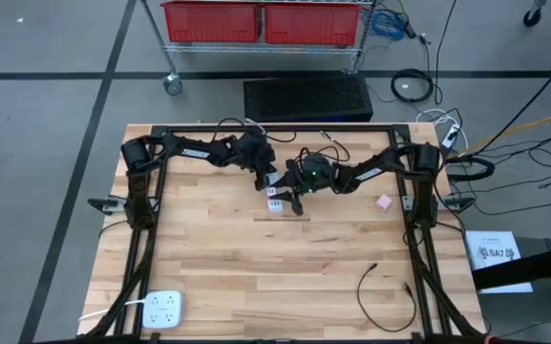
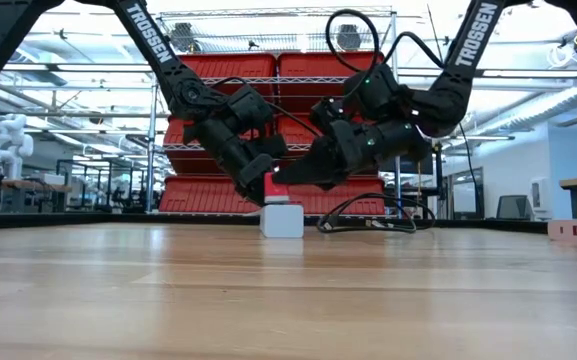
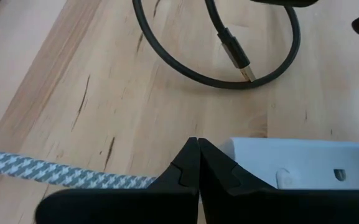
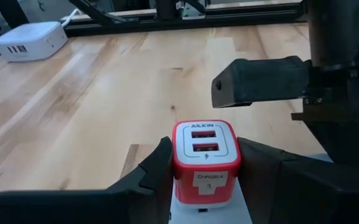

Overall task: Insert USB
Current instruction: Insert the pink charger adapter into the top white outlet extension

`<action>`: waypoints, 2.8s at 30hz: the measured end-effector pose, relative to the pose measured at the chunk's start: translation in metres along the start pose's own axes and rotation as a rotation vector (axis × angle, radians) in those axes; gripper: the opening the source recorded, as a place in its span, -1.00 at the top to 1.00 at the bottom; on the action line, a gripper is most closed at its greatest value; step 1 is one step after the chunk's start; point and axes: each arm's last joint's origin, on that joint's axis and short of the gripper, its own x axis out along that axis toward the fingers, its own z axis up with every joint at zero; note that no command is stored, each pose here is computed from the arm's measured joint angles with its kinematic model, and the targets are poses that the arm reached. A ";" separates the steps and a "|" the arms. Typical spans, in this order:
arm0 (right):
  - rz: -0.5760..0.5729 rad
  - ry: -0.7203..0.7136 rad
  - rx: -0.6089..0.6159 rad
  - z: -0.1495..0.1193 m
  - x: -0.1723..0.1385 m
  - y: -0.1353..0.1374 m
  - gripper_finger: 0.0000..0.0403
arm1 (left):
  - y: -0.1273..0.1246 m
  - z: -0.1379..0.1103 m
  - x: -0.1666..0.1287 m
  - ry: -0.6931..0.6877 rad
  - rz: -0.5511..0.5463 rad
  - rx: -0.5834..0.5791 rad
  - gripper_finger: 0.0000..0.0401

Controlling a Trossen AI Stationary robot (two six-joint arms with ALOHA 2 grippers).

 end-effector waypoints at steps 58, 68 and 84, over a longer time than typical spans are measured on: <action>-0.068 0.130 0.037 0.022 -0.031 0.009 -0.03 | -0.002 -0.001 0.001 0.003 -0.016 -0.001 0.99; -0.074 0.108 0.053 0.033 -0.039 0.011 -0.16 | -0.002 -0.001 0.001 0.000 -0.017 0.004 0.99; -0.063 0.132 0.062 0.031 -0.039 0.011 -0.33 | -0.002 0.000 0.001 -0.001 -0.018 0.007 0.99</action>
